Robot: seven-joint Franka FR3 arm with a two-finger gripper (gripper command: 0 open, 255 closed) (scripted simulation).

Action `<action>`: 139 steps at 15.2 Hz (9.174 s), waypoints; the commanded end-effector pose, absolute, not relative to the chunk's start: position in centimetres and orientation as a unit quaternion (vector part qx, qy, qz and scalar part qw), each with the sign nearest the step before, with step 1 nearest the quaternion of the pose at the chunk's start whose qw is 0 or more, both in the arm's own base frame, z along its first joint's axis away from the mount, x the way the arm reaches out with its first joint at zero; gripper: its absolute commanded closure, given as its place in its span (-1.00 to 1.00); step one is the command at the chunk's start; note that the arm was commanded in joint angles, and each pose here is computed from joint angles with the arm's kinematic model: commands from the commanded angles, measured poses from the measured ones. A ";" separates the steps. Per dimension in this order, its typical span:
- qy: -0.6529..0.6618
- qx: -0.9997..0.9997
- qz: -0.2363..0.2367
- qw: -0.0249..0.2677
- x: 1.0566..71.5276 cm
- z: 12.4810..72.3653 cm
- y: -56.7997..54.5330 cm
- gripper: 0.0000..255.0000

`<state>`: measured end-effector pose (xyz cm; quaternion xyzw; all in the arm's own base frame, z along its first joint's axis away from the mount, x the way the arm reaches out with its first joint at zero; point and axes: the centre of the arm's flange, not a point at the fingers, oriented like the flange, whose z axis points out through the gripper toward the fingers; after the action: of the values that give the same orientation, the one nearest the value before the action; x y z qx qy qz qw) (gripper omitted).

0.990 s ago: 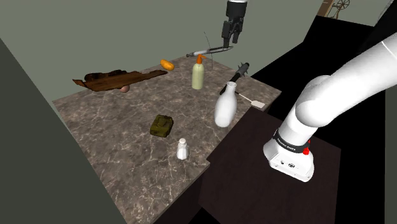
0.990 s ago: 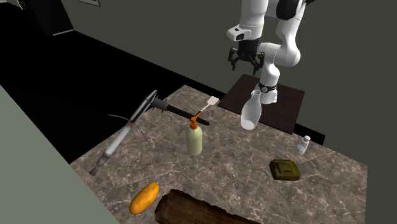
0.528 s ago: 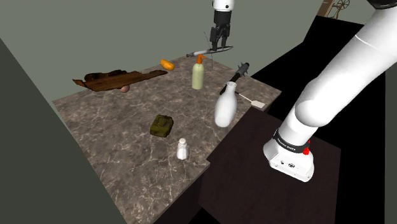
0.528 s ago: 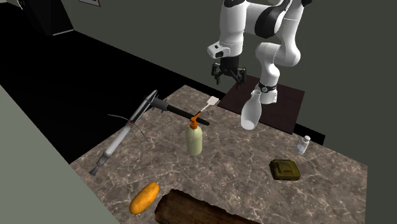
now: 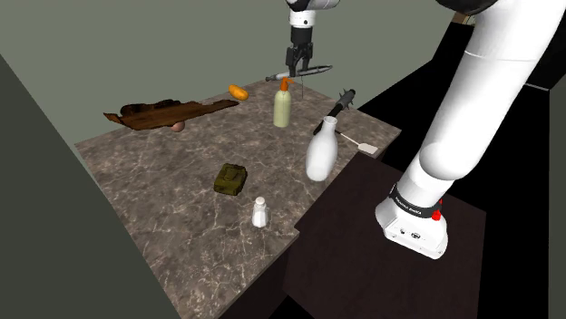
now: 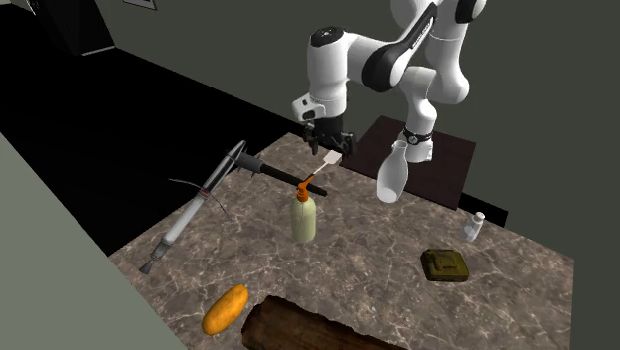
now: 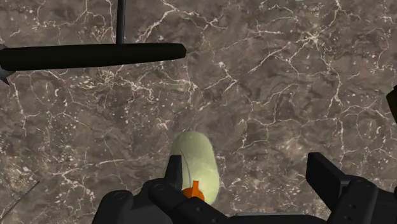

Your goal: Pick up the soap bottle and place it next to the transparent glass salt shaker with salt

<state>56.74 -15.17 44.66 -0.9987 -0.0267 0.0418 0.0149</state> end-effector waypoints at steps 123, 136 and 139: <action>-0.023 -0.998 0.048 0.018 29.6 63.0 34.0 1.00; -0.023 -0.998 0.048 0.018 29.6 56.2 34.0 1.00; -0.023 -0.998 0.048 0.018 29.6 54.6 34.0 1.00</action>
<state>29.54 34.18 55.01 -0.9984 -0.0229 0.0487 0.0173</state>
